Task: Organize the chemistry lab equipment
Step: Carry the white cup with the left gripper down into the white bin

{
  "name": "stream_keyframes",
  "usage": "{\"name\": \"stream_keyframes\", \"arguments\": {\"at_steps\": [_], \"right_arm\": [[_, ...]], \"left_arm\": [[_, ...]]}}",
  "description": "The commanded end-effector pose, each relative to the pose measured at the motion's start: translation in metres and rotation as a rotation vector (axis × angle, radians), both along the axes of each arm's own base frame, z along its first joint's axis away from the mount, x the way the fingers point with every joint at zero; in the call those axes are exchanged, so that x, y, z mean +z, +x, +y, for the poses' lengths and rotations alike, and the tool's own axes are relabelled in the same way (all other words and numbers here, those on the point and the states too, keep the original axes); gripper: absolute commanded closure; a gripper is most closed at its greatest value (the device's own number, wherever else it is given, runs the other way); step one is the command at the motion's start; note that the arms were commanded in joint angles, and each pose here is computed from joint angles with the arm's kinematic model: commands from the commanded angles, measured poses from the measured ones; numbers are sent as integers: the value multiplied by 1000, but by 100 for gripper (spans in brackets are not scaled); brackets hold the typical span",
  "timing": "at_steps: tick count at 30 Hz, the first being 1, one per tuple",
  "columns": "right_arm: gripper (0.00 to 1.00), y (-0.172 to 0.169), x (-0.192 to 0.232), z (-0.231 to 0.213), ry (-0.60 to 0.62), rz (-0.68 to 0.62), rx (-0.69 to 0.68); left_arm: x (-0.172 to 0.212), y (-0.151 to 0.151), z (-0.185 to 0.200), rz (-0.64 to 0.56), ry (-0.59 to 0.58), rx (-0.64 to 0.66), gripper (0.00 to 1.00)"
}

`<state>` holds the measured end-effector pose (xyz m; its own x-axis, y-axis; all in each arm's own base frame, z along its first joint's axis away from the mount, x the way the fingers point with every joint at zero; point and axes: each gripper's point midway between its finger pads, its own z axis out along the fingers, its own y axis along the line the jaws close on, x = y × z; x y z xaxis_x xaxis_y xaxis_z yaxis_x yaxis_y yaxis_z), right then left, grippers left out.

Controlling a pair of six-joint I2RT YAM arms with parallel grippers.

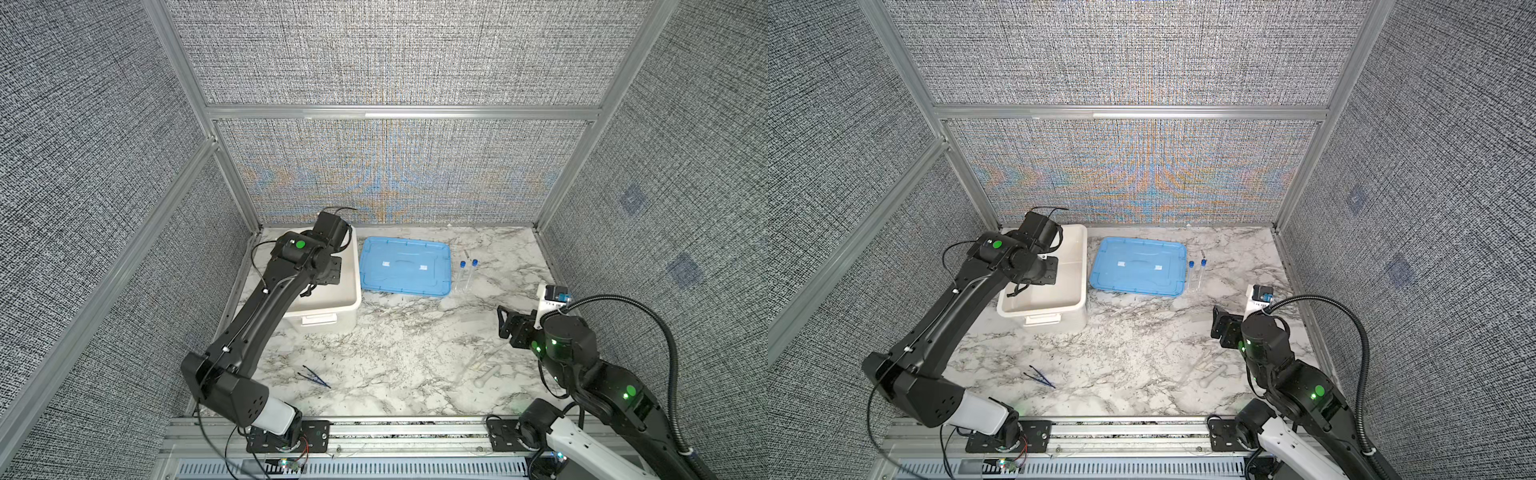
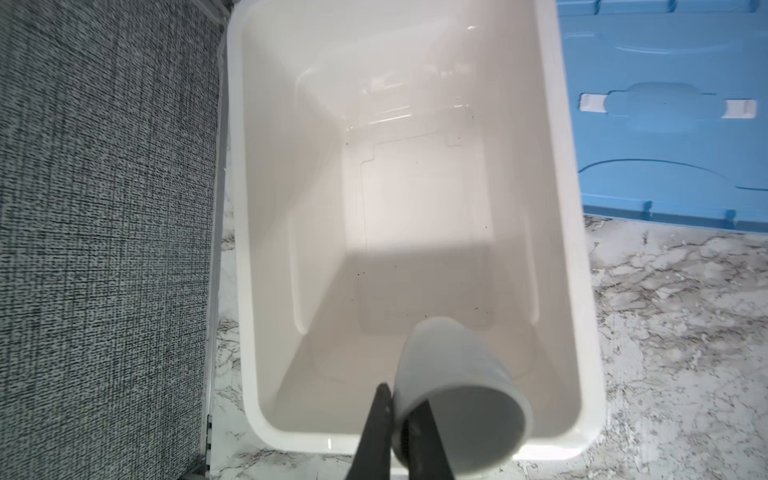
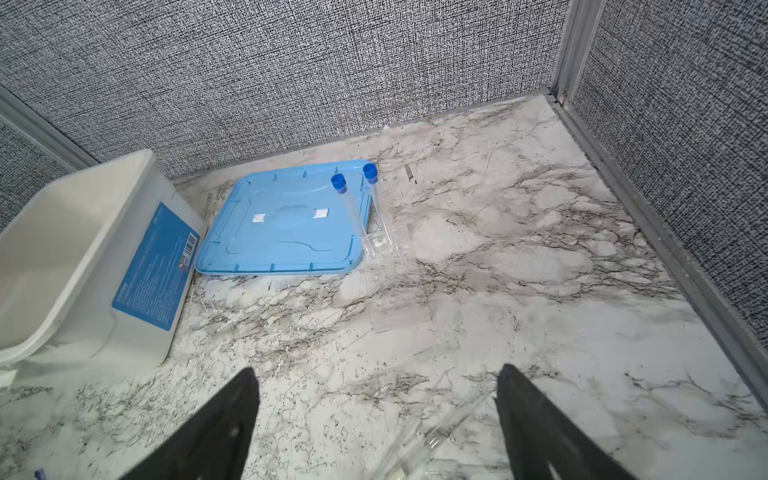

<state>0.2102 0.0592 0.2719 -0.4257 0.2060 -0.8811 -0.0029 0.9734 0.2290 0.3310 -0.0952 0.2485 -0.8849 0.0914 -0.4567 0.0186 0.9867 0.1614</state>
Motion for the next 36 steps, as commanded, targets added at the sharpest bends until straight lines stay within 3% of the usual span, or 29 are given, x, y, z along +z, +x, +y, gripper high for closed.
{"name": "stream_keyframes", "arguments": {"at_steps": [1,7,14,20,36], "right_arm": [[11,1,3,1,-29,-15,18],[11,1,-3,2,-88,4,43],[10,1,-5,5,-113,26,63],[10,1,-5,5,-100,23,61],[10,8,-13,10,-173,50,85]], "left_arm": [[-22,10,-11,62,-92,-13,100],[-77,16,-12,184,-259,69,100],[-124,19,-24,334,-361,77,100],[-151,18,-18,391,-313,117,100],[-188,15,-27,396,-349,98,100]]}}
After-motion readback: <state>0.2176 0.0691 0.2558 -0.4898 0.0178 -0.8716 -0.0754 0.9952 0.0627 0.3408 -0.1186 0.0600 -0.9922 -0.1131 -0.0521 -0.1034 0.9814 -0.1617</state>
